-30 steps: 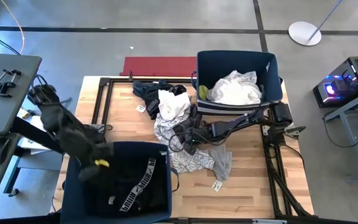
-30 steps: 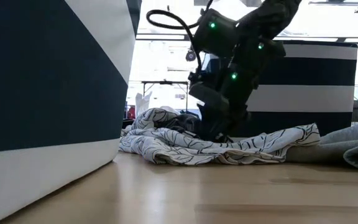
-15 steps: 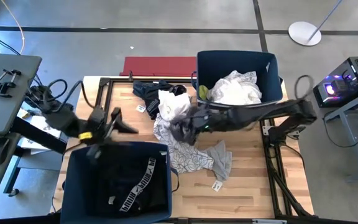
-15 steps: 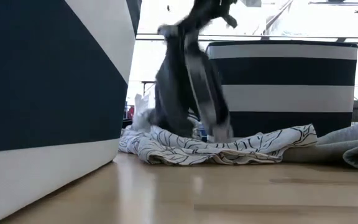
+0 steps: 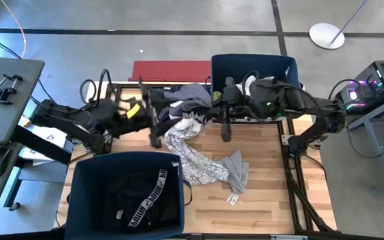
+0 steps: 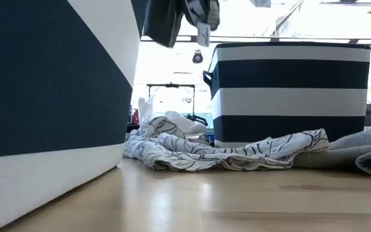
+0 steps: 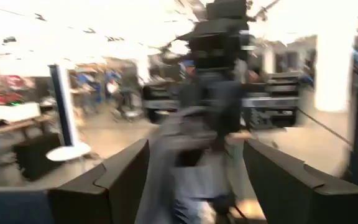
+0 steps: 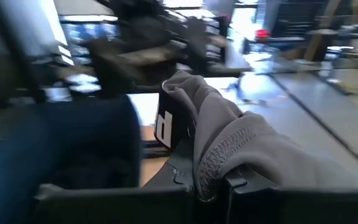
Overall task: Sort clothes
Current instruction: Put the gray boxer shorts into the bottom blue laundry bin
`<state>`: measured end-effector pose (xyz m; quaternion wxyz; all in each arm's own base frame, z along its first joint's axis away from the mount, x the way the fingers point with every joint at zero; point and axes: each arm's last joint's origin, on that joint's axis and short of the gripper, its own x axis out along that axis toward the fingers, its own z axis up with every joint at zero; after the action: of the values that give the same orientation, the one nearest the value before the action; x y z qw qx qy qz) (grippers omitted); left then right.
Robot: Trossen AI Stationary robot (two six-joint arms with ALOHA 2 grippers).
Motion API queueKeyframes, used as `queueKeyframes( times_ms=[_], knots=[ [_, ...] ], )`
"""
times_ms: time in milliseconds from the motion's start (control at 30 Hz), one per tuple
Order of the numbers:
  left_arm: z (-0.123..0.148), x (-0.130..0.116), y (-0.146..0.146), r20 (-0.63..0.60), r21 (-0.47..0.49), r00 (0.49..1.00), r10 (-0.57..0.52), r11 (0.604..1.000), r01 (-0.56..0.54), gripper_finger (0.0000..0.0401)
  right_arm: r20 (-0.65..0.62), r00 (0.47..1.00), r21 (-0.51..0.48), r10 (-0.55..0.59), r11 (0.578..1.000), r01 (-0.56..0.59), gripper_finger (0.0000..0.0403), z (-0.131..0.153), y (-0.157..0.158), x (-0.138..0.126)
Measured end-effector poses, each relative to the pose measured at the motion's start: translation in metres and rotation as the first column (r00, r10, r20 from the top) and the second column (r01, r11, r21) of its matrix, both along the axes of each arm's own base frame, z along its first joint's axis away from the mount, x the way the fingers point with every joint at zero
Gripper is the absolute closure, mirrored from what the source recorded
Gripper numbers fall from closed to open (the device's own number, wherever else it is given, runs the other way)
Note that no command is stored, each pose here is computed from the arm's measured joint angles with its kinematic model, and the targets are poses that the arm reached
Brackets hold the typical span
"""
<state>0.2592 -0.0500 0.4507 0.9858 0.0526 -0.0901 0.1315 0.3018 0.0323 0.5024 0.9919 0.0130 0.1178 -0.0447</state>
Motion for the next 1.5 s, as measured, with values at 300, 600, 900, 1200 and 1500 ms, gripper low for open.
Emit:
queueKeyframes(
  times_ms=[300,600,900,1200,1500],
  knots=[
    [-0.034,0.05,0.017,-0.07,-0.101,0.988,-0.138,0.986,0.13,0.0094,0.046,0.976,0.021,0.213,0.977,-0.215,0.04,0.012,0.012,-0.006],
    [-0.06,0.092,0.01,0.034,-0.231,0.91,-0.414,0.882,0.41,0.0123,0.094,0.972,0.015,0.217,0.975,-0.219,0.04,0.017,0.017,-0.006],
    [-0.054,0.092,0.008,0.125,-0.2,0.861,-0.493,0.837,0.509,0.0296,0.049,0.991,0.048,0.128,0.99,-0.131,0.0392,0.012,0.014,-0.006],
    [-0.027,0.065,0.01,0.186,-0.194,0.844,-0.503,0.823,0.533,0.0393,-0.111,0.994,0.15,0.025,0.989,-0.008,0.0317,0.003,0.01,-0.026],
    [0.008,0.019,0.018,0.233,-0.136,0.883,-0.408,0.885,0.445,0.0399,-0.221,0.975,0.237,-0.019,0.969,0.073,0.028,0.008,0.004,-0.08]
  ],
)
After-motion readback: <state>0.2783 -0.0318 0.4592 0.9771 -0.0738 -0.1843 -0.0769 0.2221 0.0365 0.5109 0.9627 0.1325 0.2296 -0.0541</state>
